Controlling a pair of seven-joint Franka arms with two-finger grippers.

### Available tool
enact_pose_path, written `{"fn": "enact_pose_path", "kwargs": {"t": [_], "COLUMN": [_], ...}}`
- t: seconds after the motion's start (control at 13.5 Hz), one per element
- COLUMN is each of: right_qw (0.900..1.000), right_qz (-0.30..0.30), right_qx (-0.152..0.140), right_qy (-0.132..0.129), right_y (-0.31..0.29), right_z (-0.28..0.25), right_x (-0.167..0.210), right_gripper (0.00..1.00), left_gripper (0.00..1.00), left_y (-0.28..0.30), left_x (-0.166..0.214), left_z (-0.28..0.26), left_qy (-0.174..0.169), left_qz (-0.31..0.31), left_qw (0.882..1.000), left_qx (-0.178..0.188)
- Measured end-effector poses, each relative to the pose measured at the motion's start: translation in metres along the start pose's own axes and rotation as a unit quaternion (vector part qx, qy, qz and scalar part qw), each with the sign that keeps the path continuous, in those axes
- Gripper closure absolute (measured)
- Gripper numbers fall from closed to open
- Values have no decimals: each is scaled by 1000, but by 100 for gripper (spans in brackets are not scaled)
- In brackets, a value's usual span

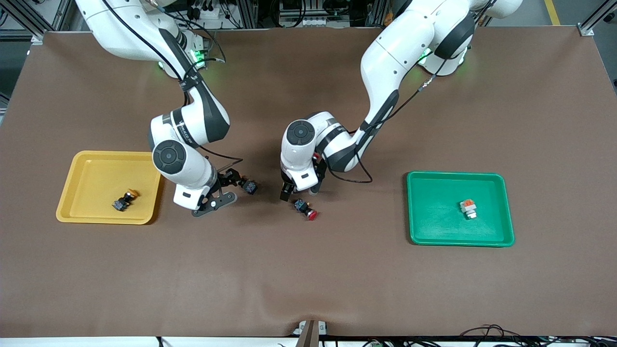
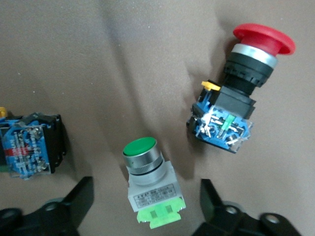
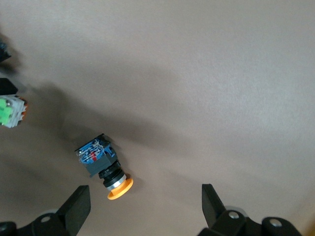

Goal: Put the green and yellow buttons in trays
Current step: 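Lift the green button while the right gripper grasps the second orange button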

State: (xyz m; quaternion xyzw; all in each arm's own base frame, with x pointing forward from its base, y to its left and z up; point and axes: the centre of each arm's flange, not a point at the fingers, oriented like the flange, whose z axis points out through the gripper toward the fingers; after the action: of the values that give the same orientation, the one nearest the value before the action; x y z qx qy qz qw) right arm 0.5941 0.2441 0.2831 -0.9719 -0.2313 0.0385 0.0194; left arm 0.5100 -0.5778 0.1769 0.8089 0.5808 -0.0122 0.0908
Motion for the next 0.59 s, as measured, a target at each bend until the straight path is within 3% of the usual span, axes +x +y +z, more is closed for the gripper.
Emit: {"fn": "enact_pose_path", "kwargs": {"t": [0.07,0.15,0.44,0.59], "right_qw": [1000,999,995,992], "right_qz": [-16,-38,-92,-104], "right_qx": [-1,-2,-8,-16], "right_qy": [3,9,35,75], "right_y": [0,0,-3,-12], "right_z": [-2,-4,-5,16], "right_x": [0,1,5,0], "right_gripper": [0,0,0,0], "left_gripper": [18,18,59,59], "left_y": [0,0,1,2], "left_x": [0,0,0,-1], "left_z": [0,0,0,-2], "left_qy": [0,0,-1,-2], "left_qz": [0,0,0,1], "left_qw": [1000,1000,1000,1000], "left_qx": [0,0,-1,-4]}}
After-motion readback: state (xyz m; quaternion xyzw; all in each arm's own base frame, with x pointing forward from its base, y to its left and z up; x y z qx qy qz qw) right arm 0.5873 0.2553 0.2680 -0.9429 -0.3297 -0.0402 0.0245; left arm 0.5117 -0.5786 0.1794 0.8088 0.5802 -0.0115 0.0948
